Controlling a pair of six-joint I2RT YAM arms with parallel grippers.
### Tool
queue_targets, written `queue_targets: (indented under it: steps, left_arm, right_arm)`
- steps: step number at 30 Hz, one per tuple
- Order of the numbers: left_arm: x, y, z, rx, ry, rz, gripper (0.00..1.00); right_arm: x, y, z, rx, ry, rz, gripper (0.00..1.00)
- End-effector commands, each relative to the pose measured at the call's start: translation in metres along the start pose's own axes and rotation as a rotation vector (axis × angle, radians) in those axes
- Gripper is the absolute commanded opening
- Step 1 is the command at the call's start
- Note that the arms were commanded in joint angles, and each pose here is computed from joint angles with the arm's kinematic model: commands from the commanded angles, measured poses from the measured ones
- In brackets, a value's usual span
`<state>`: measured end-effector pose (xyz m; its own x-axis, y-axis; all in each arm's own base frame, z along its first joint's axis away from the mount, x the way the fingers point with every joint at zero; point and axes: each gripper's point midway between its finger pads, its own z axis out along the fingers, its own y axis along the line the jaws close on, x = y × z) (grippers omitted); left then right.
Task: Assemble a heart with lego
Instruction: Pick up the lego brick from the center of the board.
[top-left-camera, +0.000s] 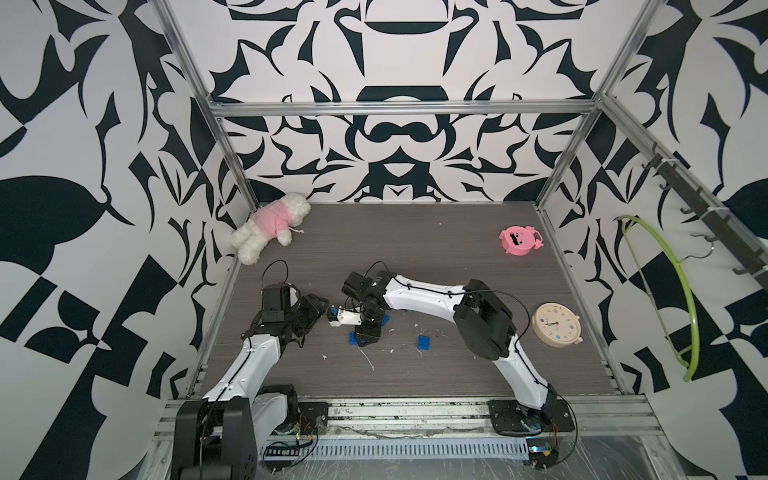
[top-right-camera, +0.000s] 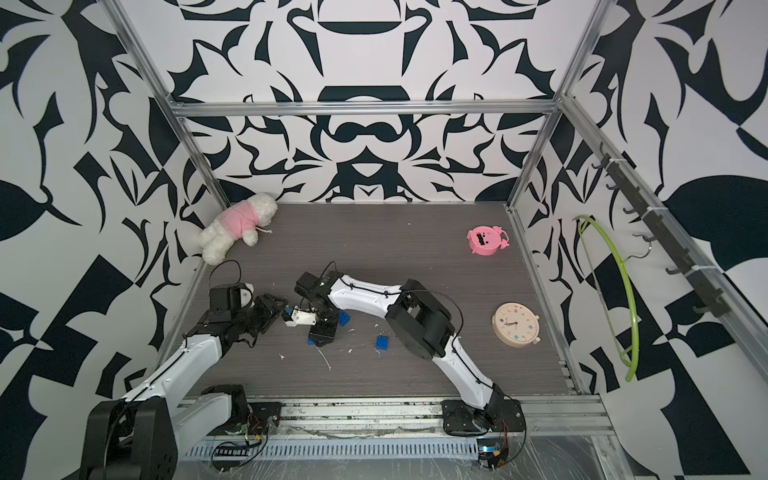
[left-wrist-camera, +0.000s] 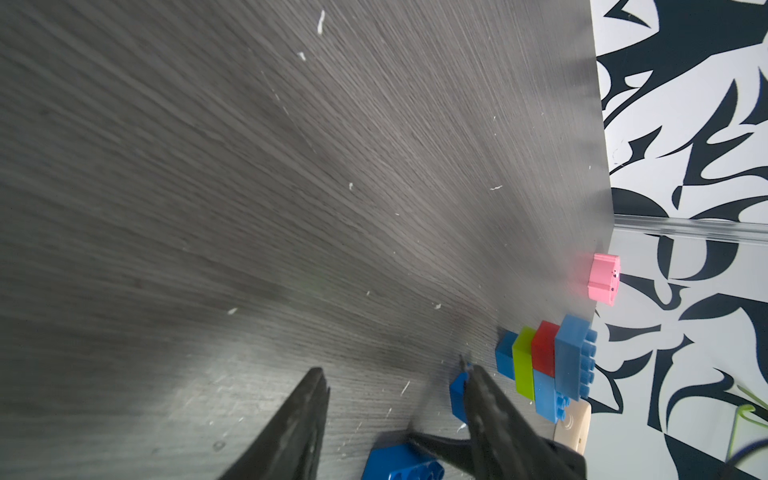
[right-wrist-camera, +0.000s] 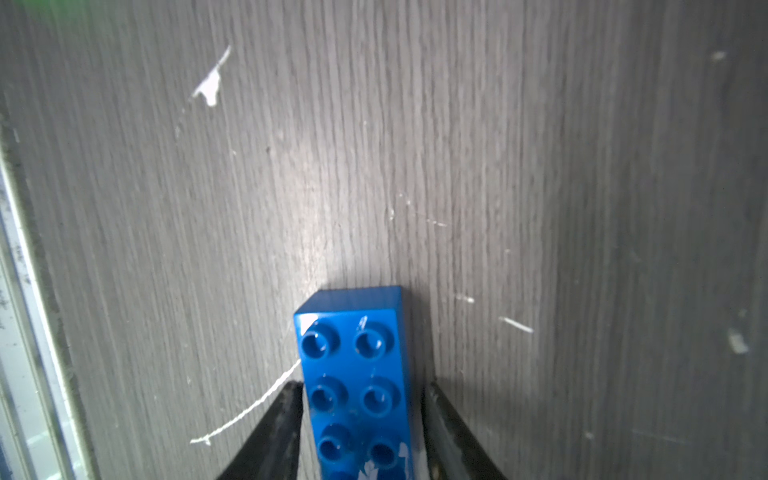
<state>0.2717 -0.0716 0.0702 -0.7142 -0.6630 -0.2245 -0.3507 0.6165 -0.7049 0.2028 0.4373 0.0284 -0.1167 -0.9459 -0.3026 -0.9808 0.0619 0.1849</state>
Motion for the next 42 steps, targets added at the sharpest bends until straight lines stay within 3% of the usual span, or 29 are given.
queue_targets:
  steps: [1,15,22,27,31,35,42]
  left_arm:
    - [0.003,0.004,0.002,0.004,0.010,-0.002,0.56]
    - [0.006,0.003,0.007,0.027,0.030,-0.015,0.56]
    - [0.008,-0.021,0.010,0.155,0.075,0.010,0.59]
    - [0.015,-0.045,0.015,0.244,0.124,0.058,0.62]
    - [0.028,-0.070,0.026,0.296,0.183,0.137,0.62]
    - [0.040,-0.094,0.043,0.360,0.250,0.171,0.62]
    - [0.053,-0.133,0.063,0.427,0.306,0.220,0.62]
  right_arm:
    - [-0.019,0.005,-0.020,0.009,-0.065,-0.015,0.48]
    - [-0.025,0.010,-0.029,-0.005,-0.101,0.002,0.26]
    - [-0.024,-0.003,-0.089,0.038,-0.240,0.125,0.21]
    - [0.012,-0.024,-0.147,0.101,-0.331,0.264,0.14]
    - [0.060,-0.048,-0.171,0.173,-0.337,0.375,0.12]
    - [0.099,-0.066,-0.173,0.240,-0.287,0.444,0.11]
    - [0.113,-0.079,-0.164,0.293,-0.206,0.471,0.11]
